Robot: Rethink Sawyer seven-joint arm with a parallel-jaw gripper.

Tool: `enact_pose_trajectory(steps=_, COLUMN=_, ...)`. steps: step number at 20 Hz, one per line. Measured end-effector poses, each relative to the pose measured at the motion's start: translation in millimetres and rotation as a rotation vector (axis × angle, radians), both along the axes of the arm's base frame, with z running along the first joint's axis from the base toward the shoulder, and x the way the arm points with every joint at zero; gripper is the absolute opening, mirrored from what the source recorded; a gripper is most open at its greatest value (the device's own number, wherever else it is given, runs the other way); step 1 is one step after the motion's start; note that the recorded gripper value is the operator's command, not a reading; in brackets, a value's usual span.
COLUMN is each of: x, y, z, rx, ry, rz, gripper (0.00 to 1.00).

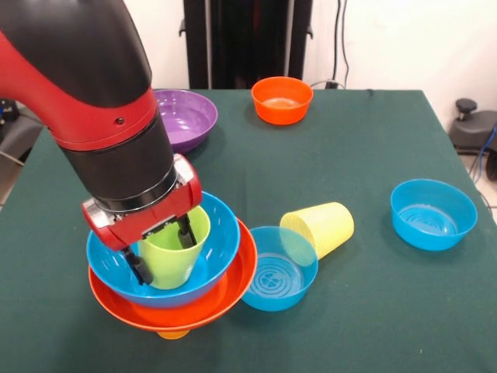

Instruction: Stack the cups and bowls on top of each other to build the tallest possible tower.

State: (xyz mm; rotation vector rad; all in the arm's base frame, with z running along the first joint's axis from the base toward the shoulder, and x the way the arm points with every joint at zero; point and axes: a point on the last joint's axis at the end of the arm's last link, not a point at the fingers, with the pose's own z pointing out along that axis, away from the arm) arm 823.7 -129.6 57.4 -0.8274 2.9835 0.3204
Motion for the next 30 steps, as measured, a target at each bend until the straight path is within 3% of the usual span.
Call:
enact_pose_trajectory(steps=11, x=5.3, y=-6, z=17, rx=-0.016, ry=0.033, rz=-0.006, gripper=1.00)
enact_pose_trajectory(steps=26, x=12.1, y=-44, z=63, rx=-0.079, ry=0.049, rz=-0.048, gripper=1.00)
enact_pose_trajectory(steps=30, x=12.2, y=-53, z=76, rx=-0.086, ry=0.071, rz=-0.062, gripper=1.00)
